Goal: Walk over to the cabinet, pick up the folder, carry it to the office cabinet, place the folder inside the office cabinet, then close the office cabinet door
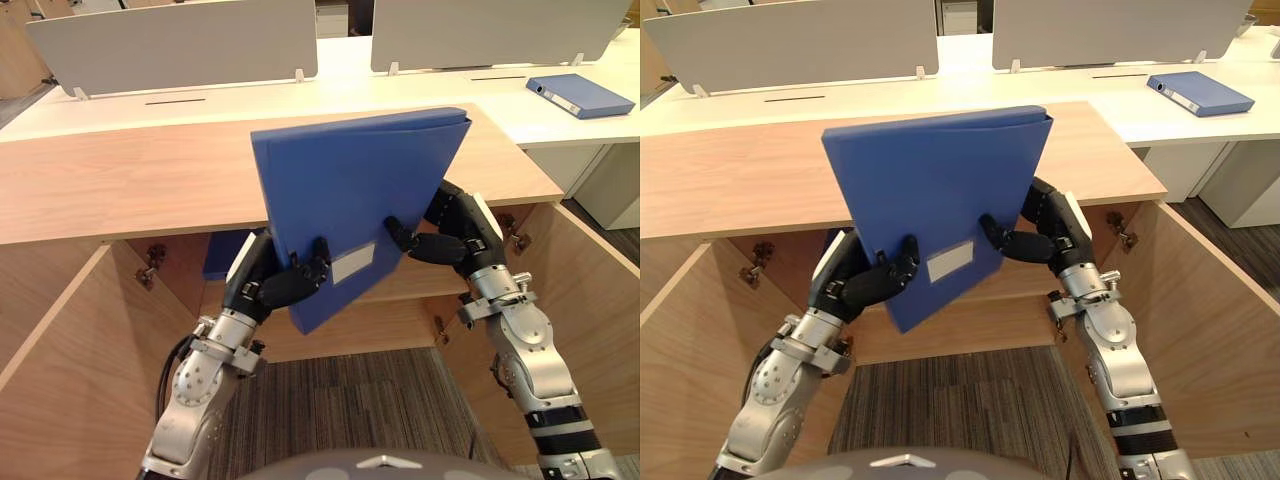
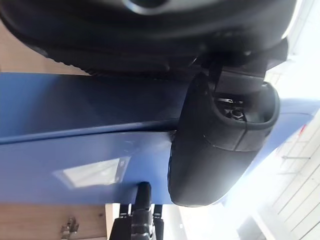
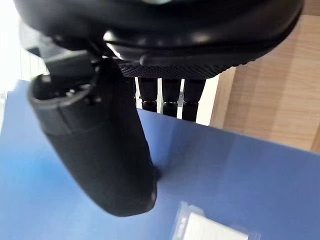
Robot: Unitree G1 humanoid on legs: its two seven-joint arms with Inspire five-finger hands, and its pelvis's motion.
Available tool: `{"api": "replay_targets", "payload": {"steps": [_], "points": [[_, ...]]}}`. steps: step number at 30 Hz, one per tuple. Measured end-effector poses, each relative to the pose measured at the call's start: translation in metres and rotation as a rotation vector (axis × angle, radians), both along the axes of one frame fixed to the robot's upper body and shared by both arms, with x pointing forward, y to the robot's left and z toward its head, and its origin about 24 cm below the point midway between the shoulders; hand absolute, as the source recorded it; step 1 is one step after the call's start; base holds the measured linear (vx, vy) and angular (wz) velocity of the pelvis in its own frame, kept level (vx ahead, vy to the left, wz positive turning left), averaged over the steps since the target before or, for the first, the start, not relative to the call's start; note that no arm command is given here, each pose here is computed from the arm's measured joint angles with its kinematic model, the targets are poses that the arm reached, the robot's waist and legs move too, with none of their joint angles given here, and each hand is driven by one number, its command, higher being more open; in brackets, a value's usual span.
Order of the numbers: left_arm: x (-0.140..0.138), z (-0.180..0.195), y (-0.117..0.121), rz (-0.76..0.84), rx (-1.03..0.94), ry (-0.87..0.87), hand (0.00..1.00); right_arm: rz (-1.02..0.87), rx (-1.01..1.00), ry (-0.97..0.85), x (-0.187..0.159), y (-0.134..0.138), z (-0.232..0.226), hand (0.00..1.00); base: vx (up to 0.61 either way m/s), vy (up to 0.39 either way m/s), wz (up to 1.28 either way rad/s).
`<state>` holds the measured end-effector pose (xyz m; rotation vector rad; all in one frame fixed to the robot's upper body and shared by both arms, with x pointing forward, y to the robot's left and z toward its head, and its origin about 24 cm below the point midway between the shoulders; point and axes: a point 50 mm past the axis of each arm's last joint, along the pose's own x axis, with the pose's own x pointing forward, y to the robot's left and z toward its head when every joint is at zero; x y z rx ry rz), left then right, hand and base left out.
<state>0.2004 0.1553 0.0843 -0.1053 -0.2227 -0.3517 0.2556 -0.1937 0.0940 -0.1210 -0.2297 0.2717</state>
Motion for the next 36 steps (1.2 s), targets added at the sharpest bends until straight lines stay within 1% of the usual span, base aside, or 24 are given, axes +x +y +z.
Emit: {"api": "replay_targets", "payload": {"steps": [3,5,6,10,15,19,27,30,36], "points": [[0.006,-0.001,0.006,0.043,-0.008,-0.002,0.00,0.025,-0.014,0.014,0.000,0.000,-0.003,0.00,0.00,0.000,0.00],[0.006,-0.004,0.005,0.050,-0.016,0.007,0.00,0.025,-0.007,0.020,-0.001,0.002,-0.004,0.00,0.00,0.000,0.00],[0.007,-0.006,0.004,0.059,-0.029,0.015,1.00,0.019,0.009,0.024,-0.001,0.004,-0.006,0.00,0.00,0.000,0.00],[0.007,-0.008,0.004,0.094,-0.038,0.015,1.00,0.011,0.050,0.036,0.000,0.009,-0.009,0.00,0.00,0.000,0.00],[0.009,-0.009,0.011,0.207,-0.027,0.007,1.00,0.012,0.122,0.052,-0.003,0.020,-0.016,0.00,0.00,0.000,0.00],[0.010,-0.016,0.015,0.265,-0.020,0.033,1.00,0.012,0.167,0.069,-0.006,0.028,-0.023,0.00,0.00,0.000,0.00],[0.006,-0.020,0.020,0.360,-0.085,0.052,1.00,-0.013,0.234,0.088,-0.015,0.037,-0.029,0.00,0.00,-0.001,0.01],[0.000,-0.024,0.031,0.438,-0.086,0.069,1.00,-0.036,0.241,0.102,-0.019,0.036,-0.033,0.00,0.00,0.000,0.00],[-0.020,-0.035,0.066,0.683,-0.118,0.117,1.00,-0.130,0.287,0.105,-0.026,0.023,-0.037,0.00,0.00,-0.011,0.05]]}}
